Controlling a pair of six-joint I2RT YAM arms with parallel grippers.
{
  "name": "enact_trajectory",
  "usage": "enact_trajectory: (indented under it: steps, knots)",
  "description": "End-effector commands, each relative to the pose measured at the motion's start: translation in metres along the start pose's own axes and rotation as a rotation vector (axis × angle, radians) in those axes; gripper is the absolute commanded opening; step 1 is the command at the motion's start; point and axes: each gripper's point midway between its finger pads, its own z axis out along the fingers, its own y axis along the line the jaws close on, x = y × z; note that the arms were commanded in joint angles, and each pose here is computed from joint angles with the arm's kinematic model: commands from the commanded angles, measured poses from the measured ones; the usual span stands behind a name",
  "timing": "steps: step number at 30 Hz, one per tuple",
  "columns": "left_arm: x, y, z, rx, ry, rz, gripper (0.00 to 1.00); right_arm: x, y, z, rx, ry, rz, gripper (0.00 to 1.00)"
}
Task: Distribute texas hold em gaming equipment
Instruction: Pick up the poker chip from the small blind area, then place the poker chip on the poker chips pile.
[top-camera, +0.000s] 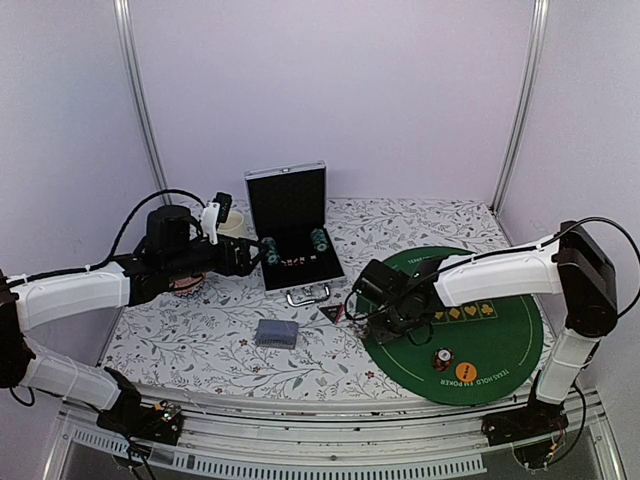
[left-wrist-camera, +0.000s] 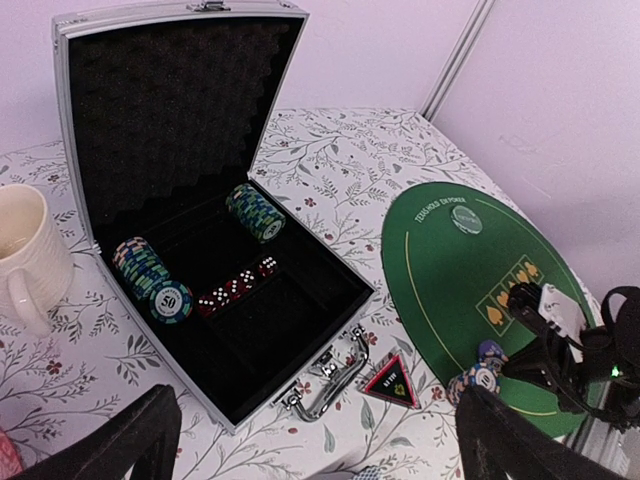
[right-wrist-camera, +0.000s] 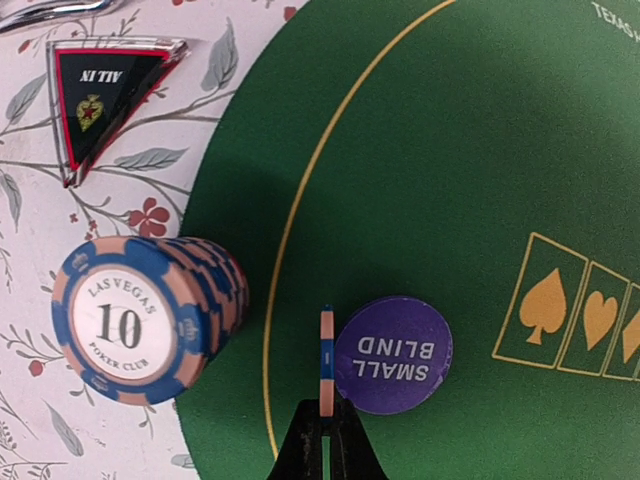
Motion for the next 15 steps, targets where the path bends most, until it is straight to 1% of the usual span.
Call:
enact_trajectory:
  steps: [1,3,5,9,12,15]
  knots:
    - [-0.009,0.003,-0.001,-0.006,-0.017,0.010,0.98,-0.027,-0.023,-0.033,0.044,-0.073,0.038,0.02]
    - [-0.009,0.003,0.000,-0.005,-0.015,0.010,0.98,-0.040,-0.020,-0.049,-0.021,-0.105,0.038,0.02]
    - [-0.010,0.003,-0.001,-0.005,-0.017,0.010,0.98,-0.051,-0.010,-0.066,-0.131,-0.139,0.010,0.02]
    - [-0.007,0.004,-0.001,-0.007,-0.010,0.009,0.98,-0.068,0.014,-0.101,-0.462,-0.188,-0.011,0.02]
    - [-0.005,0.004,-0.001,-0.007,-0.002,0.014,0.98,-0.071,0.020,-0.118,-0.694,-0.212,0.012,0.02]
    - [-0.004,0.002,-0.001,0.004,0.005,0.023,0.98,-0.074,0.024,-0.134,-0.892,-0.243,0.042,0.02]
